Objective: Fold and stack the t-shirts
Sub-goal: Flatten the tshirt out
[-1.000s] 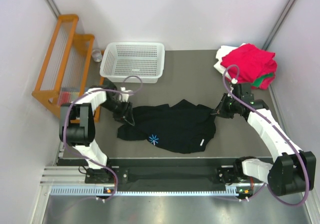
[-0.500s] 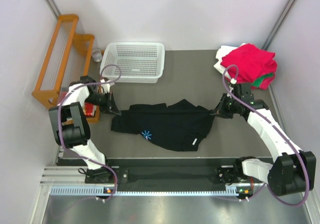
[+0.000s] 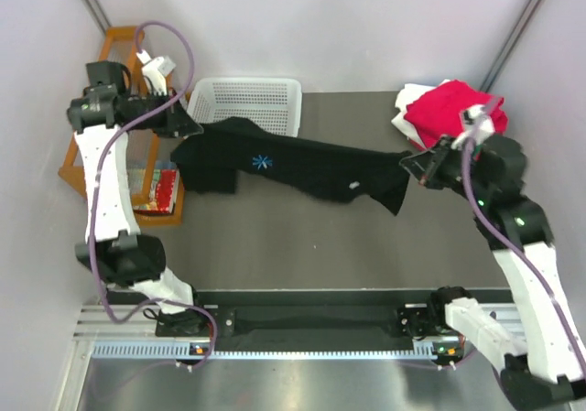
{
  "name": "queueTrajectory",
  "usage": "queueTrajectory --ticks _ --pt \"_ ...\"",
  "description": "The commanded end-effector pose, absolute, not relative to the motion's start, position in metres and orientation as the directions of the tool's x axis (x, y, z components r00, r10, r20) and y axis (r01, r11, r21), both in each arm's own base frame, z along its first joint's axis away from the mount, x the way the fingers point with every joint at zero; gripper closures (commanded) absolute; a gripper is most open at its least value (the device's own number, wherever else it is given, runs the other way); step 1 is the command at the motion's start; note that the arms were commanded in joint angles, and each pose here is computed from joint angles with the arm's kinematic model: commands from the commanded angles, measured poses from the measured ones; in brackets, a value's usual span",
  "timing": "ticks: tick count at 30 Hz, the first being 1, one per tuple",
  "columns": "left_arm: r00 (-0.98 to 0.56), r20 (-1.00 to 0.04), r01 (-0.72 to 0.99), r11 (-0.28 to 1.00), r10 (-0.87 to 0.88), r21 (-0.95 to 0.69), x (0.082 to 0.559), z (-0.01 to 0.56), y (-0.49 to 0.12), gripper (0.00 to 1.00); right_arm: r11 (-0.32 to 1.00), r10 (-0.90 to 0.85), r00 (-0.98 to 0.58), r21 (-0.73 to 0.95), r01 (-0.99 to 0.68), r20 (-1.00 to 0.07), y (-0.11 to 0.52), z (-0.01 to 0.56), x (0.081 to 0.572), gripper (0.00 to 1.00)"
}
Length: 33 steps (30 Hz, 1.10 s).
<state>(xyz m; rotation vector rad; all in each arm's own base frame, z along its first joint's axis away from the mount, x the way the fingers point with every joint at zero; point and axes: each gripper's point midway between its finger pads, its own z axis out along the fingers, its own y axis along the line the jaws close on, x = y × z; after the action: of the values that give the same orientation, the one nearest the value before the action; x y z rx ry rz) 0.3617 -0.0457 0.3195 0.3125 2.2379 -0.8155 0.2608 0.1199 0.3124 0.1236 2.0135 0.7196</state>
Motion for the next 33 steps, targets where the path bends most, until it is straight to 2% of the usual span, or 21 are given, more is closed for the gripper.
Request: queueTrajectory --ticks 1,6,8,12,20,28,33 --pt "-0.529 -0.848 0.585 0.741 0.041 -0.329 0.285 0.412 -0.077 1.00 0.824 0.379 -0.294 0.464 -0.325 -0.878 0.106 0.408 0.214 1.00" --pt "-0.318 -0.936 0.684 0.720 0.147 -0.119 0.206 0.454 -0.094 1.00 0.805 0.431 -0.108 0.436 -0.404 -0.896 0.089 0.474 0.154 1.00" --pt "-0.197 -0.957 0.722 0.692 0.215 0.007 0.175 0.464 -0.100 1.00 0.806 0.443 -0.067 0.430 -0.406 -0.894 0.081 0.485 0.134 1.00" --pt "-0.113 -0.960 0.717 0.690 0.257 0.100 0.140 0.470 -0.104 1.00 0.802 0.457 -0.043 0.433 -0.412 -0.888 0.072 0.493 0.111 1.00" --pt "-0.234 -0.942 0.714 0.700 0.238 0.000 0.161 0.440 -0.098 1.00 0.825 0.473 -0.093 0.478 -0.302 -0.876 0.064 0.465 0.132 1.00" --pt "-0.287 -0.930 0.684 0.729 0.229 -0.032 0.209 0.409 -0.085 1.00 0.852 0.451 -0.227 0.492 -0.181 -0.864 0.077 0.412 0.195 1.00" --pt "-0.344 -0.917 0.721 0.683 0.203 -0.119 0.219 0.398 -0.091 1.00 0.859 0.437 -0.308 0.494 -0.135 -0.845 0.086 0.381 0.220 1.00"
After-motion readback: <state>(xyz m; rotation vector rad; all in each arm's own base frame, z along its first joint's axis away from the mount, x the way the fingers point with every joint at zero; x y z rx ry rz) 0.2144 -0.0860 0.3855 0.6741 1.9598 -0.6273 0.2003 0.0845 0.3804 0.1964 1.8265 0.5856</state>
